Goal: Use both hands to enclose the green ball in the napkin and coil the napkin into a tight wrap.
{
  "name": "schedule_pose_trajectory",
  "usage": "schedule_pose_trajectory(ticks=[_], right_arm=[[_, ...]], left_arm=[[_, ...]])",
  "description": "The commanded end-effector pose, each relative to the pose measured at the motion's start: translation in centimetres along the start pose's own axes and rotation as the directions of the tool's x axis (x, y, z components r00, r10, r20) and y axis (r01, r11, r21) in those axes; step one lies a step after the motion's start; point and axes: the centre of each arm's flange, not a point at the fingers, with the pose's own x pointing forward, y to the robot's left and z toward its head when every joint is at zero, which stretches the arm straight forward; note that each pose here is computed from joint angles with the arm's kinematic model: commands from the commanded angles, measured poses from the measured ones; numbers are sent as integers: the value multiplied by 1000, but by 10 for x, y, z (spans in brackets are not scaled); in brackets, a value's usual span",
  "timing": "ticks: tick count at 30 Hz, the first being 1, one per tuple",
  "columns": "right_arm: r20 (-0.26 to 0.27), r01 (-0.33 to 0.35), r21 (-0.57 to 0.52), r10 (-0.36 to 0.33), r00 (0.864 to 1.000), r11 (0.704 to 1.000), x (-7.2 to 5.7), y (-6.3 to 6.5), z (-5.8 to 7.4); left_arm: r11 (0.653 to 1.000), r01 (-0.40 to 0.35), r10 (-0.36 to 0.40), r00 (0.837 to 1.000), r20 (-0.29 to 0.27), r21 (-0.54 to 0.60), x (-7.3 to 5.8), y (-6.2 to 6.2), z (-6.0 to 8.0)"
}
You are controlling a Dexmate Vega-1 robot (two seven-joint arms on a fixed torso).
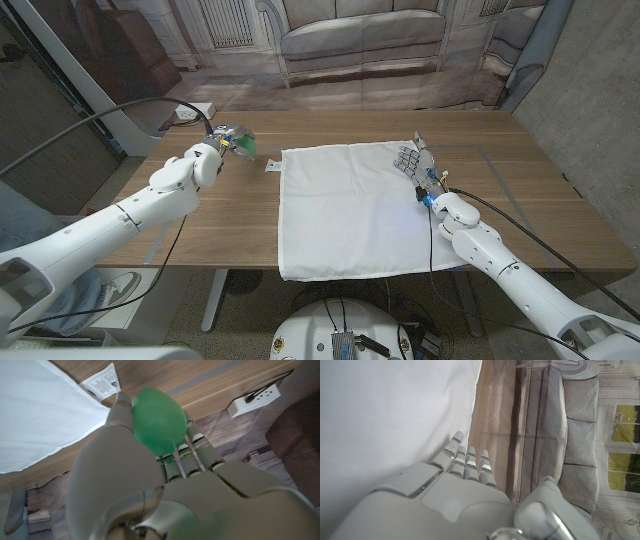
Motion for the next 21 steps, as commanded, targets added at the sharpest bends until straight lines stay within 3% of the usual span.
schedule_pose_trajectory(ticks=[1, 4, 6, 10, 18, 19, 21], right_arm=[[81, -4, 9, 3, 997, 1000, -18, -2, 11], [108, -7, 11, 6, 994, 1000, -25, -2, 14], [114, -8, 13, 6, 994, 1000, -27, -2, 15], [147, -21, 18, 19, 989, 1000, -37, 1, 20], [168, -18, 30, 12, 986, 999, -44, -2, 22], [168, -18, 30, 13, 986, 999, -44, -2, 22], [164, -17, 35, 11, 986, 999, -45, -4, 22]], left_arm=[[998, 4, 10, 977, 211, -69, -12, 7, 47], [996, 16, 8, 959, 282, -83, -15, 7, 62], [996, 19, 9, 954, 298, -89, -16, 7, 65], [991, 30, 19, 930, 368, -128, -25, 3, 81], [989, 40, 36, 865, 501, -140, -39, 0, 104], [989, 40, 36, 864, 502, -140, -39, 0, 104], [991, 43, 31, 843, 537, -126, -43, -1, 111]])
